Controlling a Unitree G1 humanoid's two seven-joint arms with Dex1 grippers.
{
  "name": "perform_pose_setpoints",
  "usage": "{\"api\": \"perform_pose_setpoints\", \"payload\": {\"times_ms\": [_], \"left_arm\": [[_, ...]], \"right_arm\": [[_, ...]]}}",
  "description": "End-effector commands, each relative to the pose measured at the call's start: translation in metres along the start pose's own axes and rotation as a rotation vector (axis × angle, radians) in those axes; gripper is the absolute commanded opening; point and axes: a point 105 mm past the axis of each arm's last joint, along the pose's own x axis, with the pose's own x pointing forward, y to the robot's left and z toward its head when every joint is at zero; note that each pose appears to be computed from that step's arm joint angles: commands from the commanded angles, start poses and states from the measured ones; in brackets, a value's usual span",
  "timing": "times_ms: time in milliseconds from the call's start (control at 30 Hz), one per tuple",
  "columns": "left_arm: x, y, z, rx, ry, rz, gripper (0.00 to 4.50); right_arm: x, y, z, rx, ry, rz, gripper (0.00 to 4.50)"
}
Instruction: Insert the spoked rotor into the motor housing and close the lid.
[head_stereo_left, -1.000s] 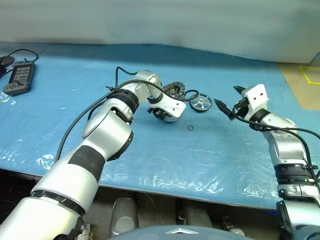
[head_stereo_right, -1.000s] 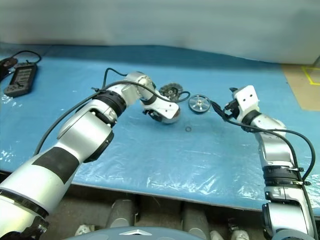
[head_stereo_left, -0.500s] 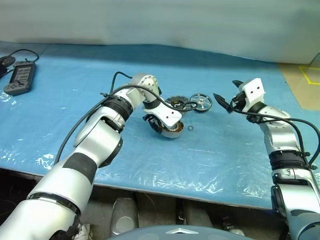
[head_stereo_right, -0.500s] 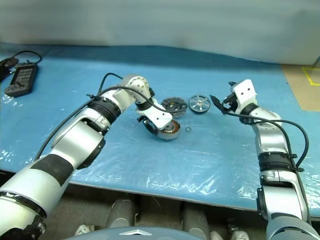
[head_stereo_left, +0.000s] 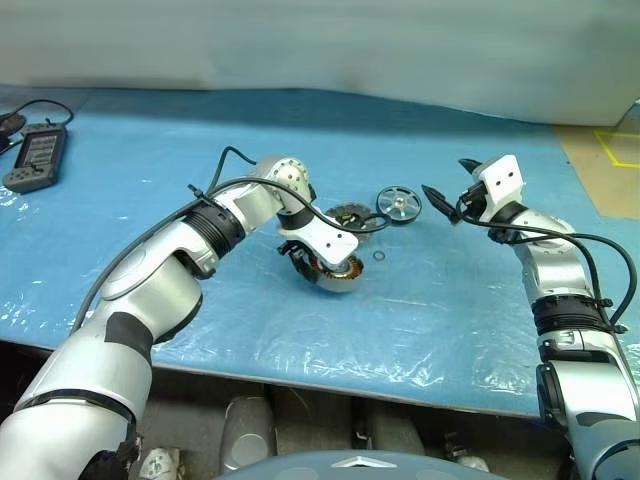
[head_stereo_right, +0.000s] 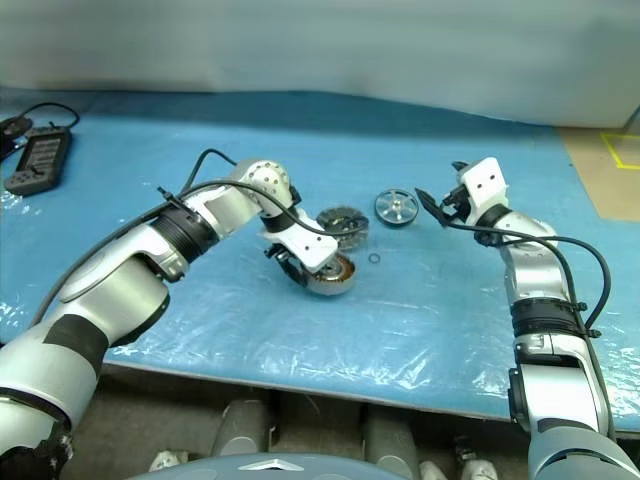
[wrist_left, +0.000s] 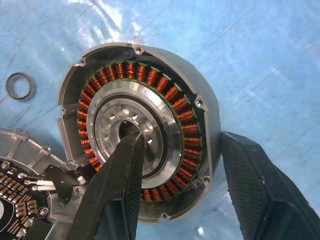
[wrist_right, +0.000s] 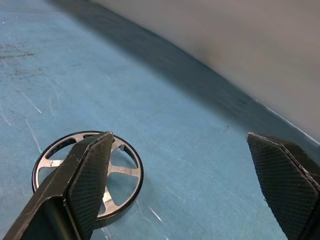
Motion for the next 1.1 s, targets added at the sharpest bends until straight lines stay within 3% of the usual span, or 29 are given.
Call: {"api": "perform_pose_setpoints", "payload": {"times_ms": [33,267,467,800,1100], "left_arm": [[0.017,-0.018,0.007,-0.022,-0.037,-0.114,2.01],[0.022,-0.031,0.018,-0.013,-0.078,-0.165,2.01],[0.022,-0.024,0.008,-0.053,-0.048,-0.11,3.87],[-0.01,-0.038,-0.002,-0.182,-0.076,-0.061,3.87],[-0.037,-0.065,0.012,-0.312,-0.229,-0.053,3.87]], "right_arm": [[0.005,-0.003,0.016,-0.035,-0.05,0.007,4.5],[0.009,-0.001,0.019,-0.042,-0.054,0.026,4.5],[0.012,-0.001,0.02,-0.041,-0.061,0.031,4.5],[0.018,0.0,0.025,-0.044,-0.074,0.04,4.5],[0.028,0.004,0.028,-0.044,-0.084,0.067,4.5]]}}
